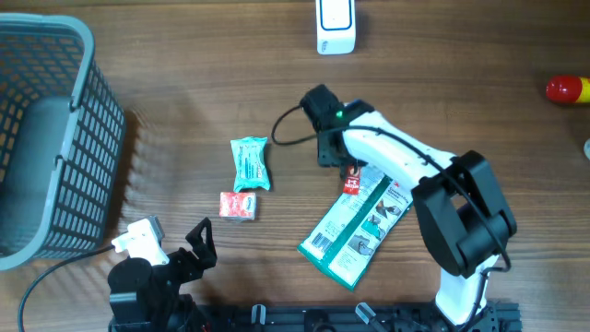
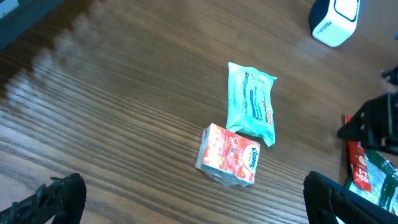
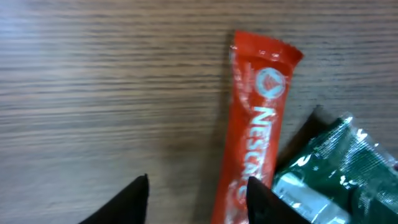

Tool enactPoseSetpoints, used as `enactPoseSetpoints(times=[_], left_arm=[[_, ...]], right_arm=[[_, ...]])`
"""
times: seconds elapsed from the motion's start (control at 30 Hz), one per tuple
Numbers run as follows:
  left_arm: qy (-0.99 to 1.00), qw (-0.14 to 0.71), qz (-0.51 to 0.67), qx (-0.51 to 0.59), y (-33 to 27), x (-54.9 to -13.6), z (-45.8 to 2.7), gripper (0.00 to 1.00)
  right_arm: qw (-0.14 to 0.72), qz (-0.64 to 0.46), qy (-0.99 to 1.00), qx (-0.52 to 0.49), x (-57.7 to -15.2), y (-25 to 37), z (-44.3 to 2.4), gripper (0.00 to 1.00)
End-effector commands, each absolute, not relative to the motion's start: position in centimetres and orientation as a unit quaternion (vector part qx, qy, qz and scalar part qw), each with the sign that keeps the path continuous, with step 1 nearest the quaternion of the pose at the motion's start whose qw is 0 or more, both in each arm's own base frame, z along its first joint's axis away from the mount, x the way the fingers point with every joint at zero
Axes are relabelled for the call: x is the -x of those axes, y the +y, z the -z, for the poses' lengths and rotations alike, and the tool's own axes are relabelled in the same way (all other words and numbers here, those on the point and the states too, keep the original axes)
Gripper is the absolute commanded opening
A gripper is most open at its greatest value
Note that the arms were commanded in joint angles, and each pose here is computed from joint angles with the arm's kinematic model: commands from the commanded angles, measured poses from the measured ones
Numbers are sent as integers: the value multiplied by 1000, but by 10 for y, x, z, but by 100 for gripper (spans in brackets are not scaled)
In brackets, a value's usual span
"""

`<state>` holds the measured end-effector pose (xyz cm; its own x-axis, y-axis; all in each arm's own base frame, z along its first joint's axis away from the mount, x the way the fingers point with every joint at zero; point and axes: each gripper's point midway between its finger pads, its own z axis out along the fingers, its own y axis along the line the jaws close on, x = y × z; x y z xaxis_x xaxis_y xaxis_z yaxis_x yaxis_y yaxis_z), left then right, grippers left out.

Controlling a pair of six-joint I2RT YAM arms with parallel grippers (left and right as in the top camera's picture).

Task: Scan the item barcode
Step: 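Reach the right gripper to the red sauce sachet and grasp it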

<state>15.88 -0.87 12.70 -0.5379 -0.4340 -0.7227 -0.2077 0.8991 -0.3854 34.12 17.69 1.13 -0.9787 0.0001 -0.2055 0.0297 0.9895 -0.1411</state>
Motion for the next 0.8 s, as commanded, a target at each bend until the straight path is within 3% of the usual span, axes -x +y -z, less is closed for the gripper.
enactPoseSetpoints(times=[0.0,0.57,0.67,0.77], left_arm=[[866,446,135,182,-11,-159,-129,100],[866,446,135,182,-11,-159,-129,100],[866,446,135,182,-11,-159,-129,100],[866,446,135,182,-11,-159,-129,100]], right_arm=[[142,155,977,-11,-351,146,-12,48],[115,173,978,-2,-347,144,17,44],[99,184,978,5,-342,140,27,40],[84,198,977,5,-335,135,32,28]])
